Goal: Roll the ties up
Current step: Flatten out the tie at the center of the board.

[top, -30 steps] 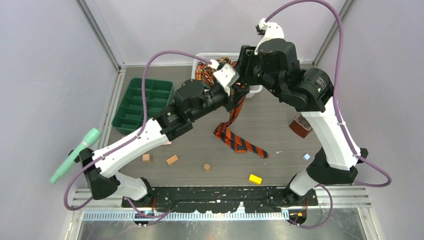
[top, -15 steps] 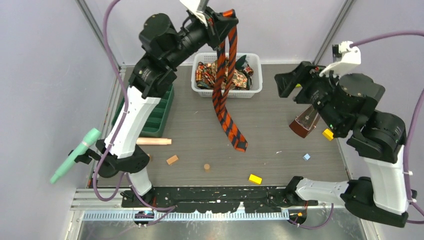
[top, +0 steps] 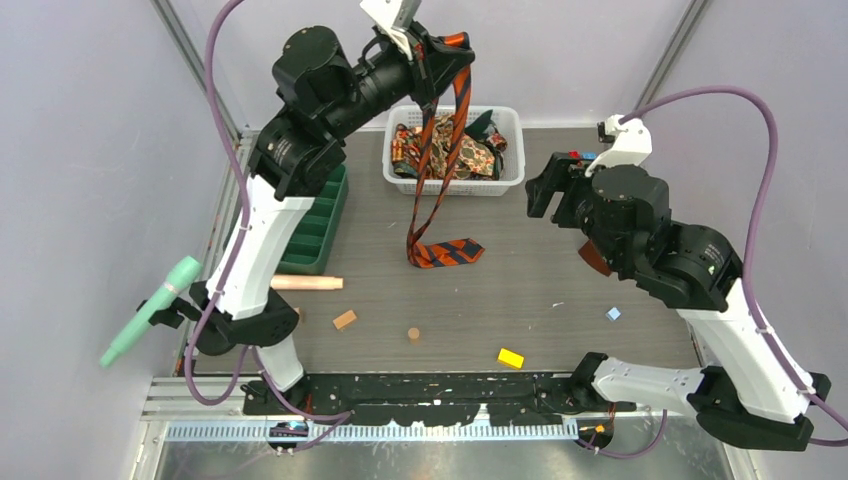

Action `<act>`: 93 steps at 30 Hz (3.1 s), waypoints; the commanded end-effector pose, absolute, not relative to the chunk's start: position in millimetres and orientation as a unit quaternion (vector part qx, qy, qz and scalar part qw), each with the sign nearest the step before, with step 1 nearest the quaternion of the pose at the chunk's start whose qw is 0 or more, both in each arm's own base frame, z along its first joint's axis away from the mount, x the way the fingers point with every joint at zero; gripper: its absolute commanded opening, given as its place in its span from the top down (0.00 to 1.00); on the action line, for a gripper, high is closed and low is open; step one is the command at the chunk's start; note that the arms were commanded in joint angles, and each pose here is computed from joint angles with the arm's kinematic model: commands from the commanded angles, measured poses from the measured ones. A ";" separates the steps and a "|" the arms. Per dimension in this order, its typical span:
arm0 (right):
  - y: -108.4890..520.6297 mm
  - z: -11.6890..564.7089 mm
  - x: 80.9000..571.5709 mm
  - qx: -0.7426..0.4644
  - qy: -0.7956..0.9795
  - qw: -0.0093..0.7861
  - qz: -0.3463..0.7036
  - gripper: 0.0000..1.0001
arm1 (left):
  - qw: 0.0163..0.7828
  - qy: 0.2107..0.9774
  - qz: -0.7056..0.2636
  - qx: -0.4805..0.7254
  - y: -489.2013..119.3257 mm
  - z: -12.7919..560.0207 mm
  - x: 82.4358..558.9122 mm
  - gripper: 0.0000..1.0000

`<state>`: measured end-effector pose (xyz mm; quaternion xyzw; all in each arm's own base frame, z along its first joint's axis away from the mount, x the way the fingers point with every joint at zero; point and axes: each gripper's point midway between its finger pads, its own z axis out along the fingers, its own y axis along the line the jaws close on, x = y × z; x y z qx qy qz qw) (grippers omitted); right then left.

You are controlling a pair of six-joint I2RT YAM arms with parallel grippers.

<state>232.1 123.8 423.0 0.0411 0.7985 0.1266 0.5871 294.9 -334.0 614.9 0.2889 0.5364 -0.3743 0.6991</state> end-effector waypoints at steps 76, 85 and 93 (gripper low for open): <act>283.4 15.9 328.8 -0.048 0.977 0.197 0.059 0.11 | 0.694 0.665 -0.022 0.274 -219.8 523.4 342.3 1.00; 270.7 -1.0 320.6 -0.029 0.980 0.194 0.021 0.46 | 0.688 0.672 -0.015 0.273 -215.1 512.9 340.6 1.00; 271.8 -5.2 314.3 -0.006 0.980 0.196 0.043 0.87 | 0.680 0.686 -0.015 0.258 -202.8 492.9 339.7 1.00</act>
